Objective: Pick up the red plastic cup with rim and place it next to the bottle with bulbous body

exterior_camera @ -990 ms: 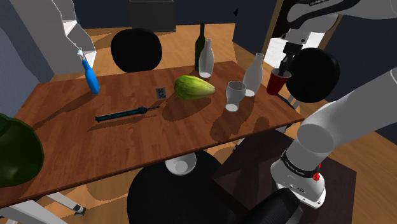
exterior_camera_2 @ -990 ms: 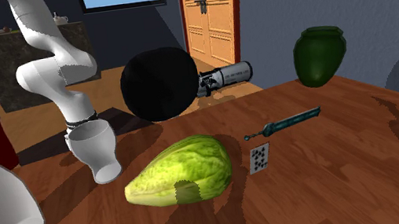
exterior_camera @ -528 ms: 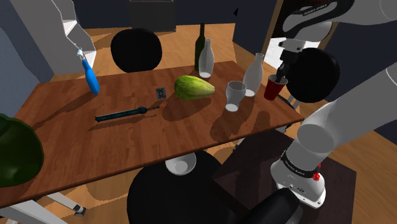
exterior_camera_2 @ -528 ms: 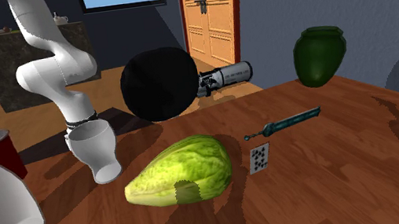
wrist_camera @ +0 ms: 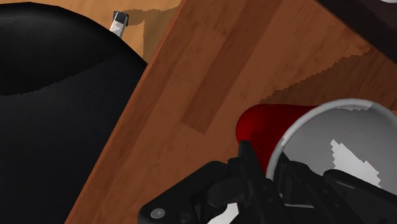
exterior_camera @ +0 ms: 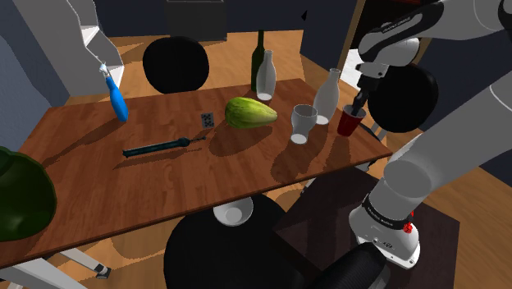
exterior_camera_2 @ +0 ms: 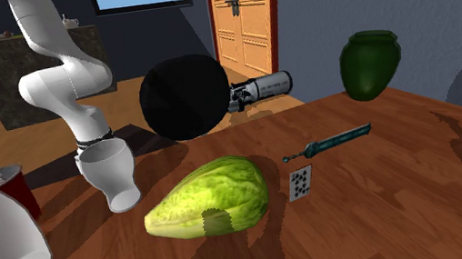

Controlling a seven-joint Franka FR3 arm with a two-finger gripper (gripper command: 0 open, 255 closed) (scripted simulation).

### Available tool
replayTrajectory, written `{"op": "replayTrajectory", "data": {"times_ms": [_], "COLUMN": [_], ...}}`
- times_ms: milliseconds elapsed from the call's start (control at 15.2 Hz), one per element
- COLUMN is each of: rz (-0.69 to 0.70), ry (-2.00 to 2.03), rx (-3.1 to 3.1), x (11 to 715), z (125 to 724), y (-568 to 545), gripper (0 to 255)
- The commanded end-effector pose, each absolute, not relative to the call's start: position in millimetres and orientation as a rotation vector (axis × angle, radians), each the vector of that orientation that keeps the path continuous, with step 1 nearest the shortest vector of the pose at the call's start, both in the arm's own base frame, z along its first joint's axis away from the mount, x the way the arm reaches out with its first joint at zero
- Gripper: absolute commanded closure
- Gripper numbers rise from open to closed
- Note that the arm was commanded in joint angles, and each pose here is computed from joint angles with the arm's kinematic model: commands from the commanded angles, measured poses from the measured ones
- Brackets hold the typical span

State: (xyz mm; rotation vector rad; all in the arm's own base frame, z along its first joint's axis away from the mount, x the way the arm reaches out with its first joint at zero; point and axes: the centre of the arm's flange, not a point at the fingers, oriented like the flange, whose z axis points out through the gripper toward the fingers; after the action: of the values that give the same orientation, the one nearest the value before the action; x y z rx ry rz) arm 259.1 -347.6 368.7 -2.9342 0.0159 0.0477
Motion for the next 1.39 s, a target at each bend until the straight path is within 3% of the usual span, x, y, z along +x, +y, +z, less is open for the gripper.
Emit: {"op": "replayTrajectory", "data": {"times_ms": [0, 330, 396, 1320], "rz": [0.047, 0.047, 0.047, 0.047], "ry": [0.016, 0.016, 0.016, 0.016], "rx": [-2.935, -2.935, -2.935, -2.935], "x": [258.7, 258.7, 258.7, 260.2], "z": [365.0, 364.9, 365.0, 413.9], "y": [-347.6, -347.6, -347.6, -357.9], "gripper": [255, 255, 0, 0]}}
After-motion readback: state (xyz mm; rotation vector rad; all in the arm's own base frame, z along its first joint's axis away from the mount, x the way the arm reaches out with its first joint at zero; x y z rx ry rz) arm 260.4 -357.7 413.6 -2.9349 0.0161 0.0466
